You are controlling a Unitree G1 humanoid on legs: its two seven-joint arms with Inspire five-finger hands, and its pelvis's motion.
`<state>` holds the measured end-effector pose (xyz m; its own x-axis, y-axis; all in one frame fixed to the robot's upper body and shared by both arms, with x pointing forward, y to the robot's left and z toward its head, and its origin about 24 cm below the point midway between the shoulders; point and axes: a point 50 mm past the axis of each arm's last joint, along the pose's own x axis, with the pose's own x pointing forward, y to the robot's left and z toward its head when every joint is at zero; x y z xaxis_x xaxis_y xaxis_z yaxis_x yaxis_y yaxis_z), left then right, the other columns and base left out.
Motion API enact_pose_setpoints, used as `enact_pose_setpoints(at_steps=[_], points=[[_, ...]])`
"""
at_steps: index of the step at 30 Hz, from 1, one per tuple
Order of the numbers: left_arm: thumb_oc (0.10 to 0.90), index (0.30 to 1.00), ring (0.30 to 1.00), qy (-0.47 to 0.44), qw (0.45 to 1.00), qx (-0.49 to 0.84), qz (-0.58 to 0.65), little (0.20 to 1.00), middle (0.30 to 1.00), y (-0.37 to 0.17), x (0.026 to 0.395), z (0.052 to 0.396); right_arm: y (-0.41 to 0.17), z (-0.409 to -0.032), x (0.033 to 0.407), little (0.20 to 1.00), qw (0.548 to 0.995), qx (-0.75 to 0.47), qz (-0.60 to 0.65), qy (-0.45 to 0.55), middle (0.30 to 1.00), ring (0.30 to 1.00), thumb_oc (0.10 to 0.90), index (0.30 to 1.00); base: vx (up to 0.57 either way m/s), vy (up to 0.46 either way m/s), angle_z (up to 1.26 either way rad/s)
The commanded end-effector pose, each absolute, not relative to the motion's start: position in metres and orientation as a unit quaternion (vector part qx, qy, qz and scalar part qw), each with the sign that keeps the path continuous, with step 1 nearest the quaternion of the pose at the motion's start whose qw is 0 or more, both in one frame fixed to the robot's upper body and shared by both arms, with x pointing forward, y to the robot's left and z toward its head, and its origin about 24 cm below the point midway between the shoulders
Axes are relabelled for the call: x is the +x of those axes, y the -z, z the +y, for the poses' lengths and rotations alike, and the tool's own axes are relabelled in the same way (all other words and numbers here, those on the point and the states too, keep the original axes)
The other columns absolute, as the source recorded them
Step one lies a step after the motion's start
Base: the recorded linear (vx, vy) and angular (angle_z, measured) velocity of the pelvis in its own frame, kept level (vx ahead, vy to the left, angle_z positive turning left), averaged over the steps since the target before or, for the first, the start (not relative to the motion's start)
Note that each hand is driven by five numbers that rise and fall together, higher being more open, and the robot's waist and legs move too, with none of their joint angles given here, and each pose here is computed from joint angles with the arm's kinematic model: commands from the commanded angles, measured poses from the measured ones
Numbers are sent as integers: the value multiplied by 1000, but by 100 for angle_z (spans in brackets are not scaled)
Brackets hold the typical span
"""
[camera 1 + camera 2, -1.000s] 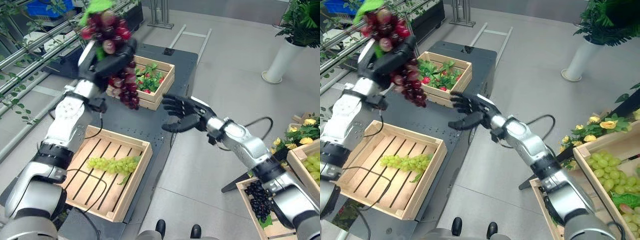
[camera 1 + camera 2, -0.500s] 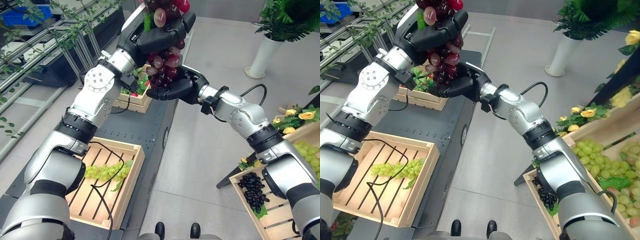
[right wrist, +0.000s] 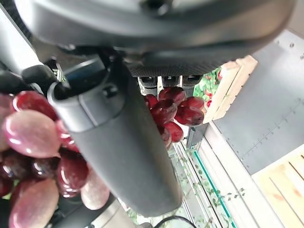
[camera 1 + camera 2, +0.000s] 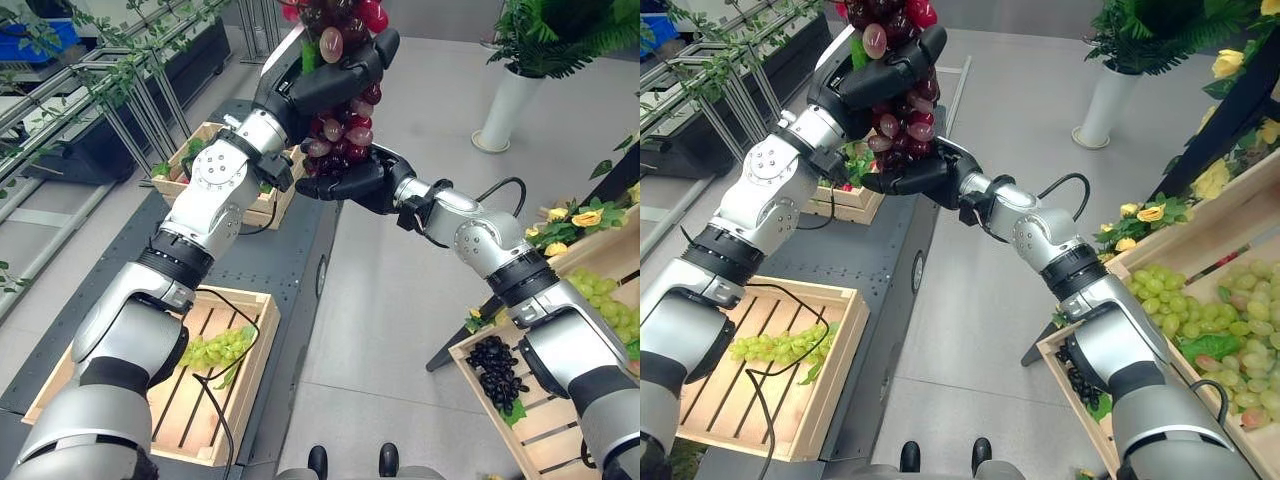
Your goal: Pick up the fruits from the basket on one side to the basket on the other side
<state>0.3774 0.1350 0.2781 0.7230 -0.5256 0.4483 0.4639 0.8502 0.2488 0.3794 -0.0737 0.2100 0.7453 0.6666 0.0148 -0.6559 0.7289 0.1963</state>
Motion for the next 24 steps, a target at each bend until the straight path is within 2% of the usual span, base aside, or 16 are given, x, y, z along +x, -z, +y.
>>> enact_pose_setpoints(at_steps=[1, 13, 24], points=[[400, 300, 300, 225, 916, 25, -331, 300, 300, -311, 381, 141, -251, -63, 387, 900, 922, 170, -52, -345, 900, 900, 800, 900, 0, 0, 0], [400, 300, 300, 147, 941, 35, -304, 300, 300, -295, 389, 179, -245, -76, 391, 900, 930, 185, -62, -312, 900, 900, 800, 900, 0, 0, 0], [400, 300, 300, 161, 941, 41, -295, 300, 300, -289, 390, 173, -244, -49, 380, 900, 904, 219, -53, -364, 900, 900, 800, 900, 0, 0, 0]])
